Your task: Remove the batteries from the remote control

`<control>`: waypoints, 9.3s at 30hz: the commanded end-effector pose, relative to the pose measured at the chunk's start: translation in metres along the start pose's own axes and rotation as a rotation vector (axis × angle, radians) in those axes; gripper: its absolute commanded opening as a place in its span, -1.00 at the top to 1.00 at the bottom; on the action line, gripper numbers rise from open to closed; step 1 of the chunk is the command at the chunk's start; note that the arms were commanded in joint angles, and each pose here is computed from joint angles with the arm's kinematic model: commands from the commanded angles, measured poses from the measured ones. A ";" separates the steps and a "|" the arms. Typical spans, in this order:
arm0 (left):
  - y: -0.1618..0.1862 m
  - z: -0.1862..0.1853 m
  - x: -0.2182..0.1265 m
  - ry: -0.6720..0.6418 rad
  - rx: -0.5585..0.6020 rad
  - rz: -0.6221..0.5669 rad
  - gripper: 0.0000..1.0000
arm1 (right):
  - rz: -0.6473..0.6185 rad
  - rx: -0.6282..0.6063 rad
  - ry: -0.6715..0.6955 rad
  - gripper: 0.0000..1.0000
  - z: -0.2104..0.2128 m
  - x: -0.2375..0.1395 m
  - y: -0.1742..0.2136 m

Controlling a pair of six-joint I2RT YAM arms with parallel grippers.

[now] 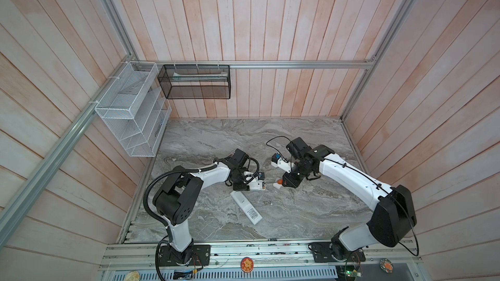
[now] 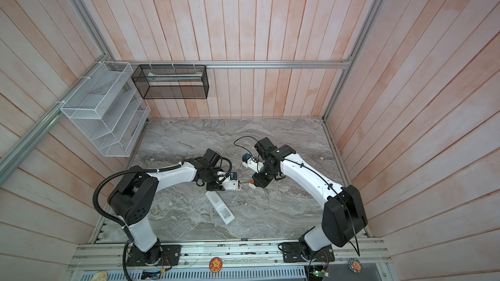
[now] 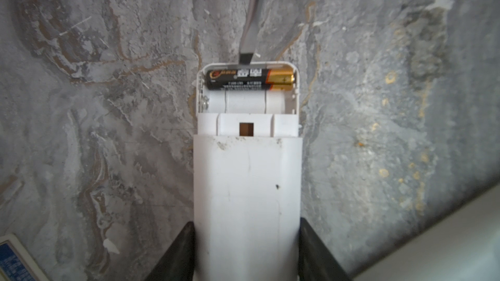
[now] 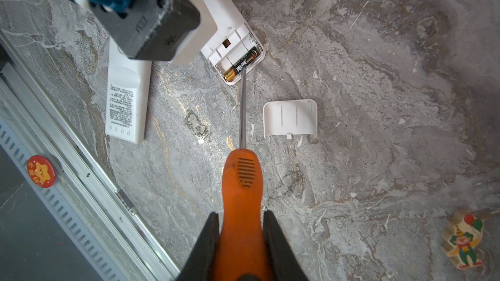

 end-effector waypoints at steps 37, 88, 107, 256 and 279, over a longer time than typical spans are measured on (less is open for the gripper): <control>-0.011 -0.009 -0.001 0.081 -0.015 -0.099 0.58 | 0.002 -0.018 -0.130 1.00 0.007 0.035 0.012; -0.008 -0.010 0.005 0.100 -0.038 -0.075 0.44 | -0.196 0.032 -0.019 1.00 -0.016 -0.019 -0.022; -0.035 0.022 -0.053 -0.124 0.007 -0.143 -1.00 | -0.635 0.221 0.004 1.00 -0.046 -0.080 -0.046; 0.103 -0.011 -0.058 -0.090 -1.422 0.459 0.65 | -0.775 0.448 -0.111 -0.96 0.007 -0.104 -0.049; 0.072 0.003 -0.107 -0.144 -1.440 0.198 -0.20 | -0.310 0.261 -0.094 -0.93 0.057 -0.016 -0.025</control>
Point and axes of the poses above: each gripper's point midway between its finger pads, its own x axis out along the fingers, its own z axis along the line the jaws close on, y = z × x, the point moved 3 cm from there along -x, back along the fingers, and after that the axes turned 11 degrees about x, right-handed, at the moved point
